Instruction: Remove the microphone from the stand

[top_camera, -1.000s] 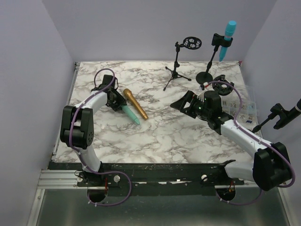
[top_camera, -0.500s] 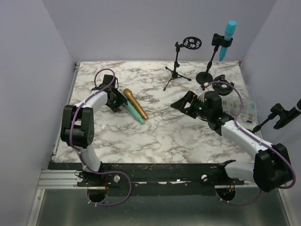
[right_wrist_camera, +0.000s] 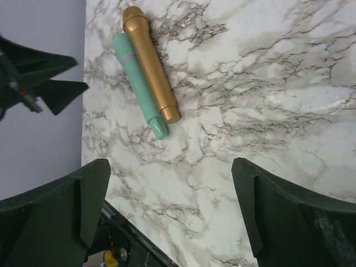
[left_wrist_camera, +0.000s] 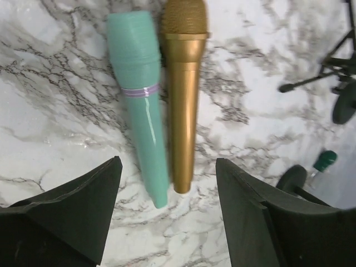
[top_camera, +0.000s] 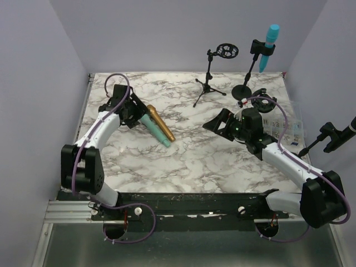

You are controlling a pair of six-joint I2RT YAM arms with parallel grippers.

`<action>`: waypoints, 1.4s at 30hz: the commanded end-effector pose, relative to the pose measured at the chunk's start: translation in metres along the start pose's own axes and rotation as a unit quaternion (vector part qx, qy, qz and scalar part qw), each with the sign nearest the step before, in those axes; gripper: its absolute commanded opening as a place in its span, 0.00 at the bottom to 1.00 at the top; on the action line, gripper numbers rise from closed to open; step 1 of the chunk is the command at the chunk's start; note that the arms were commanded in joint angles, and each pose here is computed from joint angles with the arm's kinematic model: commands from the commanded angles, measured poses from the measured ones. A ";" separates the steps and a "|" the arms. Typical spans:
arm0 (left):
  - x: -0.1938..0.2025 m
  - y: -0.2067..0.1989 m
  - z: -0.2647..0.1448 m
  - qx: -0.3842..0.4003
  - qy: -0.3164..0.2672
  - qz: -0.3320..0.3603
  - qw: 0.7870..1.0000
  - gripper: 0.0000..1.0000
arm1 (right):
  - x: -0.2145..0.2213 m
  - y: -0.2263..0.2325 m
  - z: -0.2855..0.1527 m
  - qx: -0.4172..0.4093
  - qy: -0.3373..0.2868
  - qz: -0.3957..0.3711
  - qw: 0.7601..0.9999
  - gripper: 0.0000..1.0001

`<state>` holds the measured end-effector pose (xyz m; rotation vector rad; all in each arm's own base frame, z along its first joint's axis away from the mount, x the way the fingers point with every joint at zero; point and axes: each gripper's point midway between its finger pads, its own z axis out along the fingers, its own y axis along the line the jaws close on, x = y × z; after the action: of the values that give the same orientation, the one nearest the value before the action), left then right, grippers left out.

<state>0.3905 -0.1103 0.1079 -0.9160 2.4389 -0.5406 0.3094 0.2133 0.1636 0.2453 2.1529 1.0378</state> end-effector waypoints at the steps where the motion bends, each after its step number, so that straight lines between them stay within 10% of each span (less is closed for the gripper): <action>1: -0.014 -0.043 -0.075 0.113 -0.060 0.050 0.991 0.71 | -0.004 -0.009 -0.002 0.029 -0.008 -0.021 0.999 1.00; 14: -0.005 -0.124 -0.221 0.374 -0.169 0.305 0.859 0.82 | -0.039 -0.015 0.004 0.103 -0.015 -0.096 0.990 1.00; 28: 0.022 -0.121 -0.245 0.421 -0.173 0.349 0.819 0.82 | -0.195 0.021 0.068 0.139 -0.172 -0.136 0.966 0.98; 42: 0.024 -0.120 -0.259 0.431 -0.195 0.363 0.803 0.86 | -0.239 -0.023 0.153 0.027 -0.153 -0.105 0.982 0.79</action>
<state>0.2954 -0.1543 0.3710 0.2182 1.6734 -0.8896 0.5771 0.1795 0.1901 0.2376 1.9870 0.6554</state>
